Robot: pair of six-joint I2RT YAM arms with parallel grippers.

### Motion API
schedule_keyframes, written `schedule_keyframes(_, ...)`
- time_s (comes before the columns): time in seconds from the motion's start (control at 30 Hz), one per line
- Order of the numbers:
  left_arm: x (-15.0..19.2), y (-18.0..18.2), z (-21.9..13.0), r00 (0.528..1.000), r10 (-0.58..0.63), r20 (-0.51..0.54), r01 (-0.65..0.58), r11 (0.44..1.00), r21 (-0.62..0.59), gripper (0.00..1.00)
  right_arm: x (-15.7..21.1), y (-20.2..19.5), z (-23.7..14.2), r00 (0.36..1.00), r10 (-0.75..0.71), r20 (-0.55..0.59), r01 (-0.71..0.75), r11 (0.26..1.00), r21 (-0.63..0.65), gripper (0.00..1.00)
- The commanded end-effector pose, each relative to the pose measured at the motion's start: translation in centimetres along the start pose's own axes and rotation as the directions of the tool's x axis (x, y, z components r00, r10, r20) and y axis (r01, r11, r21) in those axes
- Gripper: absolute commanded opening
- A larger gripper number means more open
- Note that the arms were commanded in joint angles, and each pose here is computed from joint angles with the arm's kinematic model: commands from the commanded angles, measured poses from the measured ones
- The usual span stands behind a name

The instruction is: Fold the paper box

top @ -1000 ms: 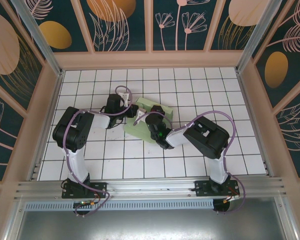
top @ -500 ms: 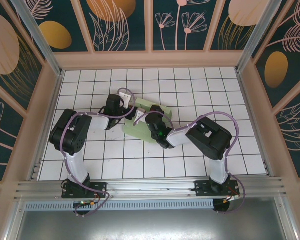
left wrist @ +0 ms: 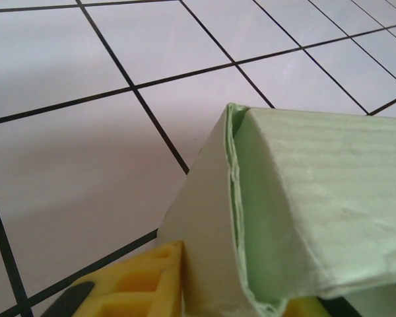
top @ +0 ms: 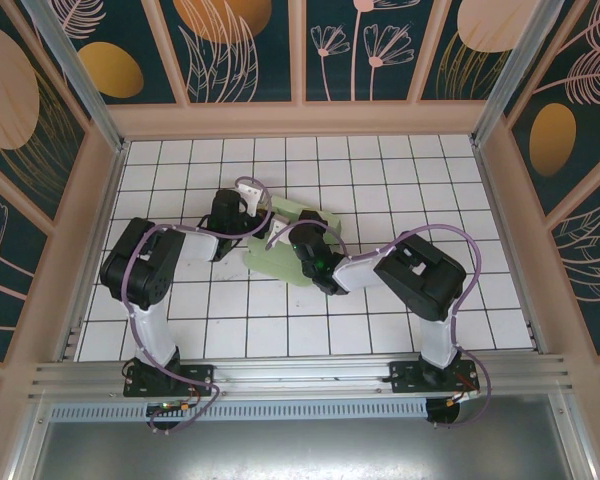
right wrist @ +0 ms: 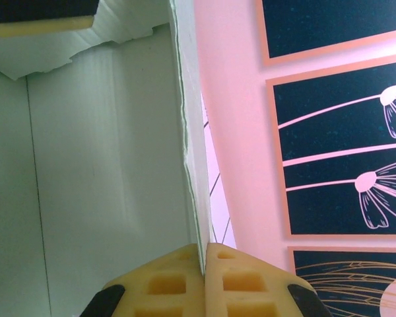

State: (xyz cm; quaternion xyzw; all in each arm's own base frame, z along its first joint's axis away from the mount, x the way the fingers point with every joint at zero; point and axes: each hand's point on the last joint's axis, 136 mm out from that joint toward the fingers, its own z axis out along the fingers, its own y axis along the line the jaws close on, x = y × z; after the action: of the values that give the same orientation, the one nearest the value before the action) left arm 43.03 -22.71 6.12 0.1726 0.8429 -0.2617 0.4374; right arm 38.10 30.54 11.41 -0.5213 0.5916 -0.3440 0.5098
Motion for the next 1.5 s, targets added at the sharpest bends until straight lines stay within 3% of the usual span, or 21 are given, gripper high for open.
schedule_keyframes(0.0, -2.1, -0.1, 0.0, 0.995, 0.022, 0.095, -0.022, 1.000, 0.002, 0.11, -0.5, 3.0, -0.4, 0.999, -0.022, 0.045, 0.027, 0.992, -0.121, 0.00)
schedule_keyframes(0.27, -2.0, 0.1, 0.1, 0.996, 0.024, 0.087, -0.022, 1.000, -0.016, 0.08, -0.7, 2.9, -0.2, 0.999, -0.001, 0.036, 0.005, 0.993, -0.120, 0.01)
schedule_keyframes(0.63, -1.8, 0.3, 0.2, 0.997, 0.030, 0.071, -0.028, 0.999, -0.032, 0.06, -1.1, 1.7, -1.5, 0.979, 0.193, 0.066, -0.175, 0.959, -0.221, 0.60)
schedule_keyframes(0.83, -1.9, 1.1, 0.3, 0.997, 0.048, 0.058, -0.044, 0.996, -0.076, 0.05, -2.4, 1.2, -3.8, 0.926, 0.365, 0.098, -0.314, 0.887, -0.340, 0.76)
schedule_keyframes(1.03, -2.2, 1.5, 0.4, 0.996, 0.067, 0.054, -0.062, 0.993, -0.101, 0.06, -4.5, -1.7, -6.8, 0.793, 0.599, 0.110, -0.502, 0.746, -0.438, 0.82)
schedule_keyframes(1.17, -2.4, 1.6, 0.4, 0.996, 0.069, 0.059, -0.062, 0.992, -0.110, 0.06, -3.9, -5.4, -8.0, 0.657, 0.745, 0.113, -0.646, 0.634, -0.426, 0.80)
schedule_keyframes(1.37, -2.5, 1.7, 0.0, 0.995, 0.070, 0.067, -0.060, 0.989, -0.132, 0.07, -0.6, -10.9, -7.4, 0.371, 0.928, 0.020, -0.805, 0.332, -0.492, 0.78)
schedule_keyframes(1.47, -3.0, 1.0, -0.3, 0.994, 0.082, 0.073, -0.071, 0.987, -0.142, 0.07, 2.4, -12.7, -4.9, 0.221, 0.970, -0.106, -0.884, 0.153, -0.443, 0.79)
